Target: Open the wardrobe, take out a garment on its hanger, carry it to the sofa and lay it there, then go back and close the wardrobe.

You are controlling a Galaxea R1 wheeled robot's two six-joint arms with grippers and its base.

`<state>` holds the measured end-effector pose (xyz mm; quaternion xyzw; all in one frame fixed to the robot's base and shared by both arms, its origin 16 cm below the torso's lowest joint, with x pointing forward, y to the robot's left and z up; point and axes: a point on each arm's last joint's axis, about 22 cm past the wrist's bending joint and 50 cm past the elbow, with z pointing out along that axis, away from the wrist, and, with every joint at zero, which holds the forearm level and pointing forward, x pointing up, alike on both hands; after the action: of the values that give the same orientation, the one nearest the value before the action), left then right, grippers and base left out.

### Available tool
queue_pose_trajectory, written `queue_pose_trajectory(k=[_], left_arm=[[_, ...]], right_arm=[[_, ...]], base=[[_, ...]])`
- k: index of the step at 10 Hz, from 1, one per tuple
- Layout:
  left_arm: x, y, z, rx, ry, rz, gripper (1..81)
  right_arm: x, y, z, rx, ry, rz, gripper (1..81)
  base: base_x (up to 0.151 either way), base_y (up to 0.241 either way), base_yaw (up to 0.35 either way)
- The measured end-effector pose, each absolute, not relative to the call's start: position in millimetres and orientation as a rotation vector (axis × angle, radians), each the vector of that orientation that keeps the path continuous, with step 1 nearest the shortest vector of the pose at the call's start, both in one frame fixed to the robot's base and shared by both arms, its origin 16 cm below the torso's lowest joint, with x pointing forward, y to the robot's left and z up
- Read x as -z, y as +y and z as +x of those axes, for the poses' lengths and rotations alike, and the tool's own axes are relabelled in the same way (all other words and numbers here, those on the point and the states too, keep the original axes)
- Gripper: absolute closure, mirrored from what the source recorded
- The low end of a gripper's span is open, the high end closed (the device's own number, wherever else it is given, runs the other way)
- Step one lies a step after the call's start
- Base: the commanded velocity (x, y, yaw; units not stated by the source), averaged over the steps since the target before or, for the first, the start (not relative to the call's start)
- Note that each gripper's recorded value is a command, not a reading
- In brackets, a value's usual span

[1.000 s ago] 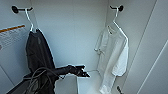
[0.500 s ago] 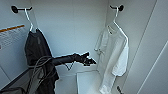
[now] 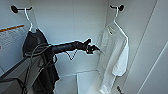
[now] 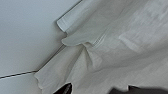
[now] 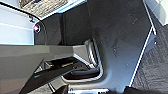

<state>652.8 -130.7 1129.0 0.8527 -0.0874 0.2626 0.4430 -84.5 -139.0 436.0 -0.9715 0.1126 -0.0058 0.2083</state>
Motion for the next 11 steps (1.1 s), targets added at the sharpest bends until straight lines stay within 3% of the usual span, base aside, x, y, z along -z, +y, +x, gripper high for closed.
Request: queue_pose_trajectory(k=[3,7,11], left_arm=[[-1172.3,-145.2,655.5,-0.668,-0.211,2.064,1.0],[-1220.4,-225.1,626.2,-0.63,-0.32,1.978,1.0],[-1284.1,-210.9,637.3,-0.717,-0.298,1.942,1.0]], right_arm=[[-436.2,-139.0,-86.2,0.022,0.335,-2.703,1.0],[-437.9,-137.6,-101.3,0.039,0.445,-2.696,1.0],[-437.5,-136.7,-96.7,0.054,0.443,-2.693,1.0]], base=[[0.0,0.0,0.0],[0.0,0.0,0.0],[0.0,0.0,0.0]])
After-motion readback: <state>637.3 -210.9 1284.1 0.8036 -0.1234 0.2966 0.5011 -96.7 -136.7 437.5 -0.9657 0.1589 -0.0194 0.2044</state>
